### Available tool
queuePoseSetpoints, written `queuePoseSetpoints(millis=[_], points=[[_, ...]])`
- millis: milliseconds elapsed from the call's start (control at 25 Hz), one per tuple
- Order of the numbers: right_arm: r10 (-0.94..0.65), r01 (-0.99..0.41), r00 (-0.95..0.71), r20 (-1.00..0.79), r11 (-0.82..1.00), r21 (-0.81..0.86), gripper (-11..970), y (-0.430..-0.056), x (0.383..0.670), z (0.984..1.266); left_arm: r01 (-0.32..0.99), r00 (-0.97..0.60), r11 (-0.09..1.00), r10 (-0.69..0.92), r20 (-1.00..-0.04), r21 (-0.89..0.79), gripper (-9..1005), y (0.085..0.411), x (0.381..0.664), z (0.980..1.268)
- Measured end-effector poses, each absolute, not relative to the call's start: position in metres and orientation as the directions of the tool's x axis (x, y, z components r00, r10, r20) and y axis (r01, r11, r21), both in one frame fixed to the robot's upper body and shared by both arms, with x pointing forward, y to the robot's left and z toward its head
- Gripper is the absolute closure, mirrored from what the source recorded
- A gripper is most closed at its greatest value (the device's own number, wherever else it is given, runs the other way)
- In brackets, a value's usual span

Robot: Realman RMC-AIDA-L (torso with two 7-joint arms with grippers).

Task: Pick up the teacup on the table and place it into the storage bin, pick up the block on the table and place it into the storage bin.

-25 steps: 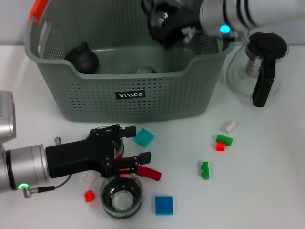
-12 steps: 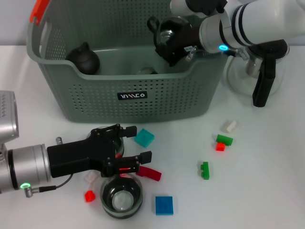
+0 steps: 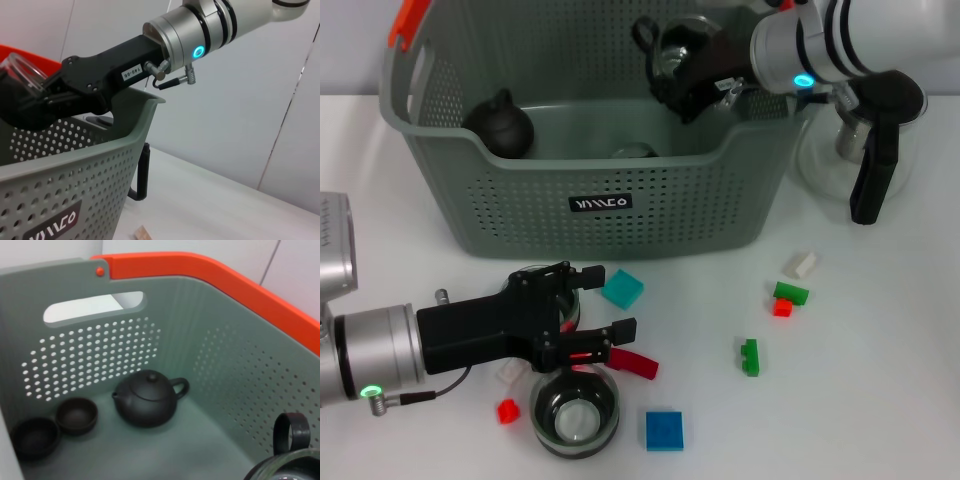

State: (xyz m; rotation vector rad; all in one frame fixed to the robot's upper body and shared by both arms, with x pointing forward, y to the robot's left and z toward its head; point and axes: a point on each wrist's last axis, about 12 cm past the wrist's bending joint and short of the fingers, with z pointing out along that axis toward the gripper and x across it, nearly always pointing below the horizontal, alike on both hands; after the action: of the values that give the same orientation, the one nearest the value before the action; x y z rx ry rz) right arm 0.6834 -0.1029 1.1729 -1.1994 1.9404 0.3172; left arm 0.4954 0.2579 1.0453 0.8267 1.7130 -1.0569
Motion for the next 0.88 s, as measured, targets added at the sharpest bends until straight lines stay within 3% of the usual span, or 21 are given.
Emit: queuePoseSetpoints(millis=[800, 880], points=[[-0.658, -0.822, -0.255, -0.708, 0.533, -0.199, 885, -0.1067, 0.6846, 1.1812, 0.87, -0.34, 0.402, 0.072, -0.938, -0.284, 140, 0.2581, 0.4965, 1.0461], [-0.665, -0.817, -0.254, -0.703, 0.537, -0.213, 807, -0.1061, 0.6847, 1.183, 0.87, -0.34, 0.402, 0.072, -0.938, -0.285, 140, 0.2581, 0.4964, 1.0461]])
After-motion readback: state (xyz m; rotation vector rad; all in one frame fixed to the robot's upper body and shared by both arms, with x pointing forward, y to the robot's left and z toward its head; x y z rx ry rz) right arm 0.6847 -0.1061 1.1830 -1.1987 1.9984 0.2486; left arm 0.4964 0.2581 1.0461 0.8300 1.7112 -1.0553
